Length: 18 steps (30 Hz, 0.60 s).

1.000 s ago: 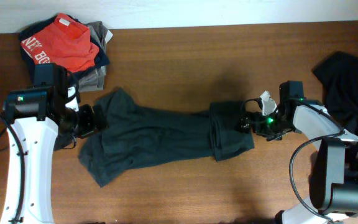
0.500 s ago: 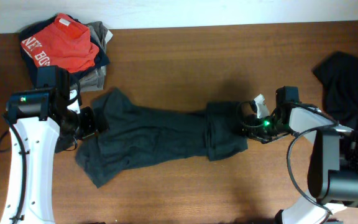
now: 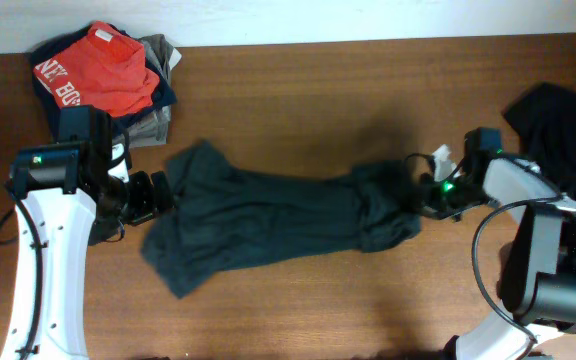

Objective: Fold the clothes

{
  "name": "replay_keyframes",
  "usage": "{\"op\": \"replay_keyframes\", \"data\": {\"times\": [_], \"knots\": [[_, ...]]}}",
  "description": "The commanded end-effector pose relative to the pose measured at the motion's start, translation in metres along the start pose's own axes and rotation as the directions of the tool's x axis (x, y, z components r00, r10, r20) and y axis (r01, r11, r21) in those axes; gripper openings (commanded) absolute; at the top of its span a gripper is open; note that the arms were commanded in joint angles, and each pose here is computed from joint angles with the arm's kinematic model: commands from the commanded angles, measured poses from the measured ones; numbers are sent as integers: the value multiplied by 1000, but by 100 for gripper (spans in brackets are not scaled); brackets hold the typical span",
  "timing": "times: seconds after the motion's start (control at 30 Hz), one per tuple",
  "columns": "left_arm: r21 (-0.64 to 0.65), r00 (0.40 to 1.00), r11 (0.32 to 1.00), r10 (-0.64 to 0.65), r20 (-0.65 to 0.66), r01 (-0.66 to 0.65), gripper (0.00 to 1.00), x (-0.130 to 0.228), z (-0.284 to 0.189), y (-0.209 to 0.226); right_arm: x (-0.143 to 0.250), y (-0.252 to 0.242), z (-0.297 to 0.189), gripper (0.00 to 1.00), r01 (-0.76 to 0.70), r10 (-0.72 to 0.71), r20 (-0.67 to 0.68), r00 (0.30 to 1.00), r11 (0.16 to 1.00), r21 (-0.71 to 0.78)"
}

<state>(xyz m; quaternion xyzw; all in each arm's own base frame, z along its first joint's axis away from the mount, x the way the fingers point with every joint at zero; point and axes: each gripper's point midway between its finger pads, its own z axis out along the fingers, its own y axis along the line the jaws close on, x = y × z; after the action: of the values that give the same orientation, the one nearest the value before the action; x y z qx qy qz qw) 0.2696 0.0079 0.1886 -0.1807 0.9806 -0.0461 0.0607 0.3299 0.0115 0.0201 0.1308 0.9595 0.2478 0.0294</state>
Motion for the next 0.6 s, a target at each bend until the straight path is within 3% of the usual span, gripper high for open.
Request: {"op": "replay_keyframes", "data": {"times": [0.0, 0.1, 0.3, 0.57], "knots": [[4, 1000, 1000, 19, 0, -19, 99, 1, 1, -1, -24, -16, -40, 4, 12, -30, 84, 996, 979, 202], [7, 1000, 1000, 19, 10, -19, 99, -1, 1, -2, -26, -2, -57, 4, 47, -73, 106, 992, 971, 236], [8, 1000, 1000, 19, 13, -20, 99, -2, 1, -2, -20, 13, -76, 3, 84, -161, 142, 977, 895, 438], [8, 1000, 1000, 19, 13, -19, 99, -2, 1, -2, 4, 73, -48, 4, 279, -344, 54, 937, 835, 473]]}}
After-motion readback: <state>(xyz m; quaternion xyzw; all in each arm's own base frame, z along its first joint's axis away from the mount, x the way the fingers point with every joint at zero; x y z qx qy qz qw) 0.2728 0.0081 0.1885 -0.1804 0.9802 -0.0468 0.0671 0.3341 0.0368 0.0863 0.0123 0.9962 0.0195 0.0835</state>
